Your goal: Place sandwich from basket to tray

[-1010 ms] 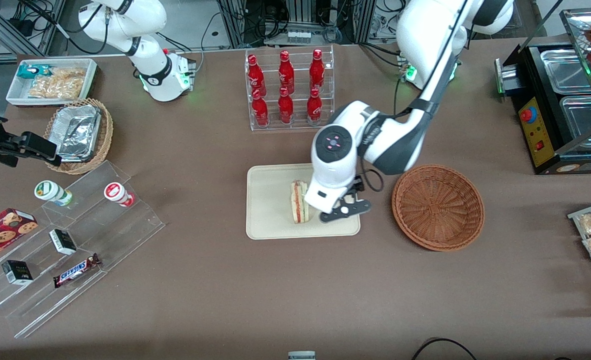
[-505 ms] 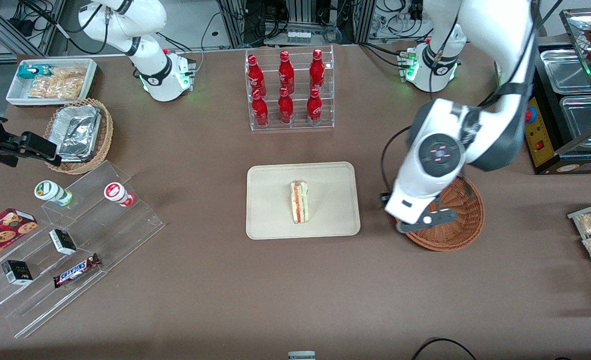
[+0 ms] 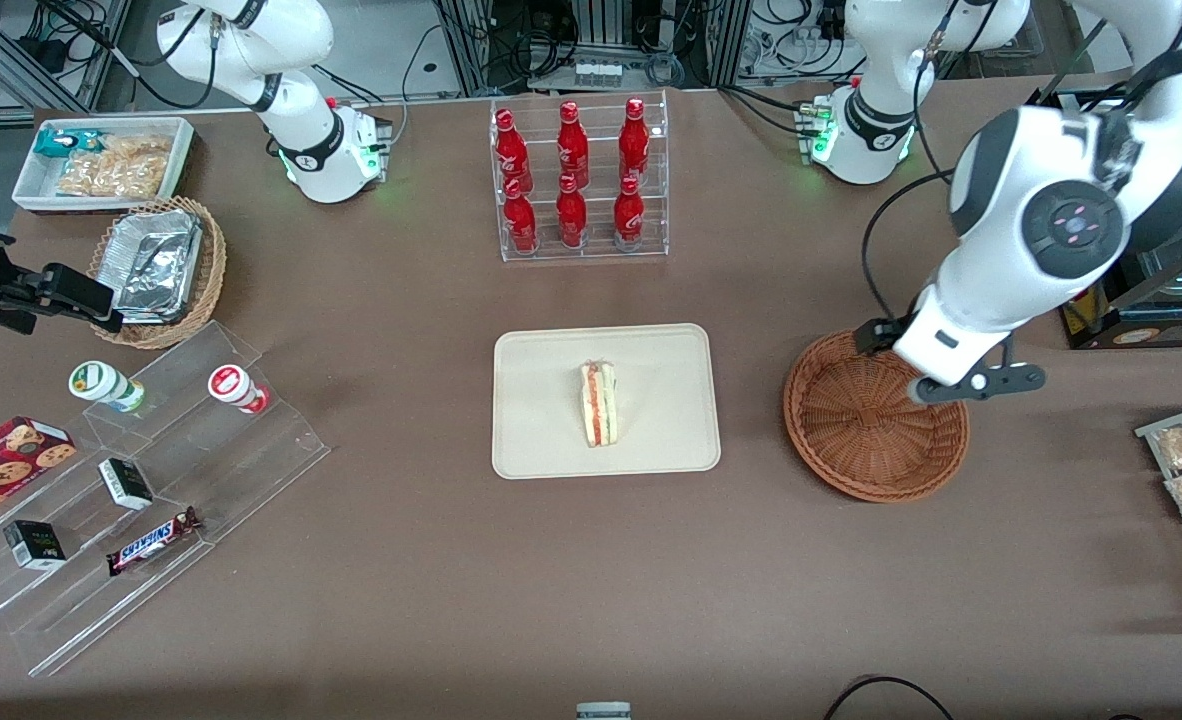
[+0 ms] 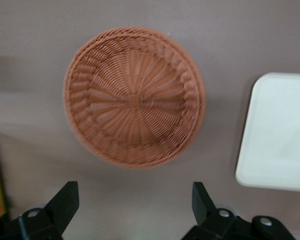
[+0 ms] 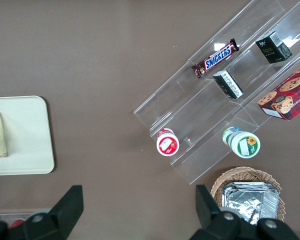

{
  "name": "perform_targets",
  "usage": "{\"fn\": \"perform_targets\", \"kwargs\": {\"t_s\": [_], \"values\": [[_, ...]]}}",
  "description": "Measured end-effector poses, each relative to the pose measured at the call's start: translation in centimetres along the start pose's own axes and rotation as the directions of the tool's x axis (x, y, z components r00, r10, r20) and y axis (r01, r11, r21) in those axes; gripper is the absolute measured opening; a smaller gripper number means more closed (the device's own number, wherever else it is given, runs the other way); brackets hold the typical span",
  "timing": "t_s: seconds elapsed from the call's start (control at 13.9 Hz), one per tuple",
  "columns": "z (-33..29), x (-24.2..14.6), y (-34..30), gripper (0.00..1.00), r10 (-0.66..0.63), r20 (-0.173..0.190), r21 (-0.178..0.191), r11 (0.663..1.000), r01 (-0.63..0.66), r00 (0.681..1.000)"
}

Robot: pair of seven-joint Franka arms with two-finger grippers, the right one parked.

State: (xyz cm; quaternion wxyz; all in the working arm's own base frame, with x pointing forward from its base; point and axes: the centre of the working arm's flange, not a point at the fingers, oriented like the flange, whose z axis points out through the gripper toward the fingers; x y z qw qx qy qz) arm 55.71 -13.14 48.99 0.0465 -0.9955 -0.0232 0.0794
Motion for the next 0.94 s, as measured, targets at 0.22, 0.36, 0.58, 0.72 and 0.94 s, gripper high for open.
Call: {"fn": "perform_targets", "kwargs": {"t_s": [0.22, 0.36, 0.58, 0.72, 0.94], "values": [[-3.0, -1.8, -4.8, 1.00, 0.098, 0.023, 0.001, 0.995, -0.098, 0.995], [-5.3, -2.9, -7.2, 1.00, 0.134, 0.022, -0.001, 0.991, -0.134, 0.991], [-9.3, -3.9, -9.7, 1.00, 0.107, -0.010, -0.006, 0.994, -0.107, 0.994], [-11.0, -4.1, -10.8, 1.00, 0.090, -0.036, -0.012, 0.996, -0.091, 0.995], [-11.0, -3.7, -11.7, 1.00, 0.098, -0.050, -0.085, 0.991, -0.102, 0.994]]}}
